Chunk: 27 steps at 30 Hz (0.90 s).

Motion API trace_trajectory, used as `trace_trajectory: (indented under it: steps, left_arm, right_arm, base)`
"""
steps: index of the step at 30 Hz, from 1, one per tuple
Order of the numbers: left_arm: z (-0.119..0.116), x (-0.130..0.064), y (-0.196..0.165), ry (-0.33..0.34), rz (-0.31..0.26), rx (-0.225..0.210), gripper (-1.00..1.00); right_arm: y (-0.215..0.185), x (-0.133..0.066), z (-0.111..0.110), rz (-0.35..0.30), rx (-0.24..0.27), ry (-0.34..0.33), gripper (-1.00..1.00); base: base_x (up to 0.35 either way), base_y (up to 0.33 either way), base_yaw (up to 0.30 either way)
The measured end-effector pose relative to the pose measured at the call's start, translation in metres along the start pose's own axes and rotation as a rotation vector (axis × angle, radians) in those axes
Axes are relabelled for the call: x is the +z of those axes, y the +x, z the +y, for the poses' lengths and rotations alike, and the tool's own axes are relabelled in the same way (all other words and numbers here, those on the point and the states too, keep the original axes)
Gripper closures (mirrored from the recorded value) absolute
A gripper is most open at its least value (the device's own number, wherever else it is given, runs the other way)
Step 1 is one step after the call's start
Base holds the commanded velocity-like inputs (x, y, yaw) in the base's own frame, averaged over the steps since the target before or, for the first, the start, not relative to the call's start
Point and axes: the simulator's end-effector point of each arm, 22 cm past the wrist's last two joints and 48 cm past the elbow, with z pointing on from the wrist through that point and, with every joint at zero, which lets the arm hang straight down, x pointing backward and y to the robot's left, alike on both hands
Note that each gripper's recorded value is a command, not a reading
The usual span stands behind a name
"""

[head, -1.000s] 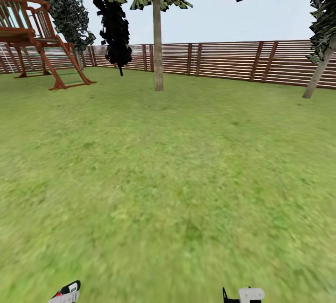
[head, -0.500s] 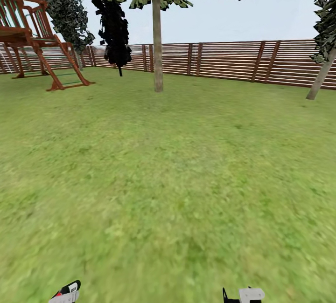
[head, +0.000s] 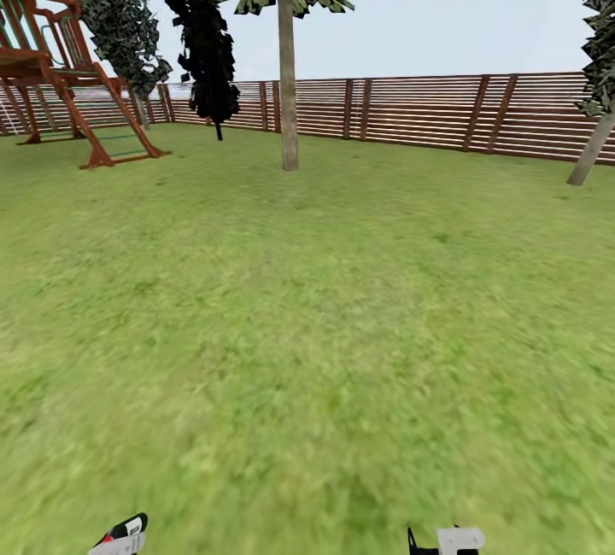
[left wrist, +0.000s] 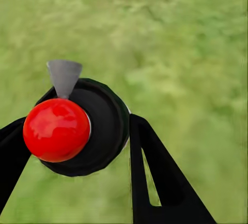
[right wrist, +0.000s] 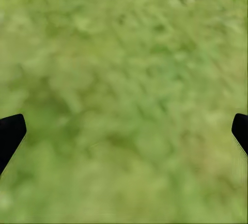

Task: In the garden, pick up the pesticide atomizer on the floor and spray pesticide onto both trees until each tree trunk is fully covered.

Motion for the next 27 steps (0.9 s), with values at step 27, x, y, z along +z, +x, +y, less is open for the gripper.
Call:
trace_trajectory:
  steps: [27]
  left_arm:
    - [0.0,0.0,0.0,0.0,0.0,0.0,1.0]
  right_arm:
    - [0.0001,-0.0001,0.0,0.0,0.0,0.0,-1.0]
  base:
    - [0.339,0.0,0.0]
